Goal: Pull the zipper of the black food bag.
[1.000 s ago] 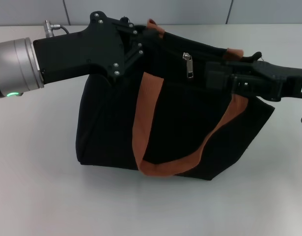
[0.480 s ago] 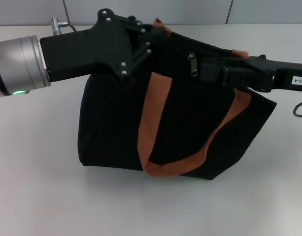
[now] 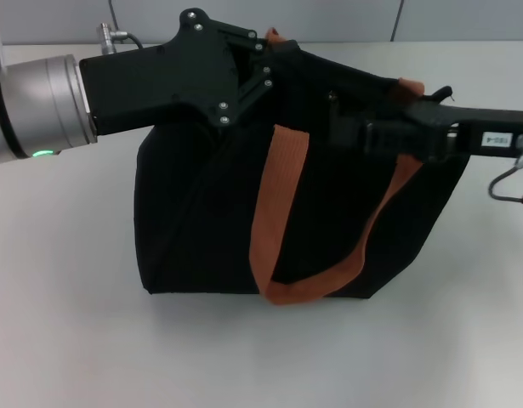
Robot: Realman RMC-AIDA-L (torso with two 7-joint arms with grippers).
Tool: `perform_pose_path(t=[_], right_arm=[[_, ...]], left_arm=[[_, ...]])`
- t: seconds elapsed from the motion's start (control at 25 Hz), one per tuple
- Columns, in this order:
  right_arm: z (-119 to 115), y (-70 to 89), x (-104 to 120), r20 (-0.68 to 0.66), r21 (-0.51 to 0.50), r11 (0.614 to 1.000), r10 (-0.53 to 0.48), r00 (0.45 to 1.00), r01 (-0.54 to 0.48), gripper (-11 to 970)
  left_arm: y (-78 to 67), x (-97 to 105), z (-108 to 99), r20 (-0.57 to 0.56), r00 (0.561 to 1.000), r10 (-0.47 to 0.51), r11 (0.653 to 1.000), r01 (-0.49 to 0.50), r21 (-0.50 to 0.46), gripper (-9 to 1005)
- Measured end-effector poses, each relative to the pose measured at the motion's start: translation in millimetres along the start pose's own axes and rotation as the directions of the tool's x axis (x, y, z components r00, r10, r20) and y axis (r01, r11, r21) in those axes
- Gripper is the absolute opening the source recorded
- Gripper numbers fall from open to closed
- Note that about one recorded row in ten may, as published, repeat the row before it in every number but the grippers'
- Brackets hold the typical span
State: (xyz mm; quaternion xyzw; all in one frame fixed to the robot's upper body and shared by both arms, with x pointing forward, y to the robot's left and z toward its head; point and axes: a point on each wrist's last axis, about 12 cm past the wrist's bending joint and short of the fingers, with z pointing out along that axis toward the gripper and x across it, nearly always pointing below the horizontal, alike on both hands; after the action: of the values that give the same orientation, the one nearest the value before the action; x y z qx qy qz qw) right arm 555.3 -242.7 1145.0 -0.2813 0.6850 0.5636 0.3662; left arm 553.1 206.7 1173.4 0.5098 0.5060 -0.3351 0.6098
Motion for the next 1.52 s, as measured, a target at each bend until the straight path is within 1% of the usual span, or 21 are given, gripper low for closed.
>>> perform_pose_path(t=[0.16, 0.44, 0.6, 0.84, 1.36, 1.52], right_arm=[[8.4, 2.4, -2.6, -0.035, -0.03, 0.999, -0.014, 0.999, 0.013, 581], [6.3, 2.0, -2.8, -0.023, -0.024, 1.0, -0.017, 1.0, 0.016, 580], [11.8, 5.9, -5.2, -0.033, -0.065, 0.998, -0.025, 0.999, 0.022, 580], [11.4, 0.0, -5.5, -0.018, -0.02, 1.0, -0.001, 1.0, 0.001, 580], [11.3, -1.4, -6.5, 0.0, -0.01, 0.999, 0.044, 0.999, -0.044, 572], [11.6, -2.6, -4.7, 0.023, -0.018, 0.997, 0.078, 0.997, -0.077, 471]], left_arm=[[1.0, 0.9, 3.0, -0.001, 1.0, -0.005, 1.0, 0.005, 0.007, 31], [2.2, 0.9, 3.1, -0.001, 1.0, -0.006, 1.0, 0.006, 0.004, 31], [2.9, 0.5, 4.3, -0.001, 1.0, 0.004, 1.0, -0.004, 0.004, 30], [3.7, 1.4, 4.8, -0.003, 1.0, 0.006, 1.0, -0.006, 0.001, 30], [3.9, 2.4, 4.5, -0.001, 1.0, 0.01, 1.0, -0.01, -0.002, 30], [3.8, 2.3, 5.2, 0.0, 1.0, 0.011, 1.0, -0.011, 0.0, 30]])
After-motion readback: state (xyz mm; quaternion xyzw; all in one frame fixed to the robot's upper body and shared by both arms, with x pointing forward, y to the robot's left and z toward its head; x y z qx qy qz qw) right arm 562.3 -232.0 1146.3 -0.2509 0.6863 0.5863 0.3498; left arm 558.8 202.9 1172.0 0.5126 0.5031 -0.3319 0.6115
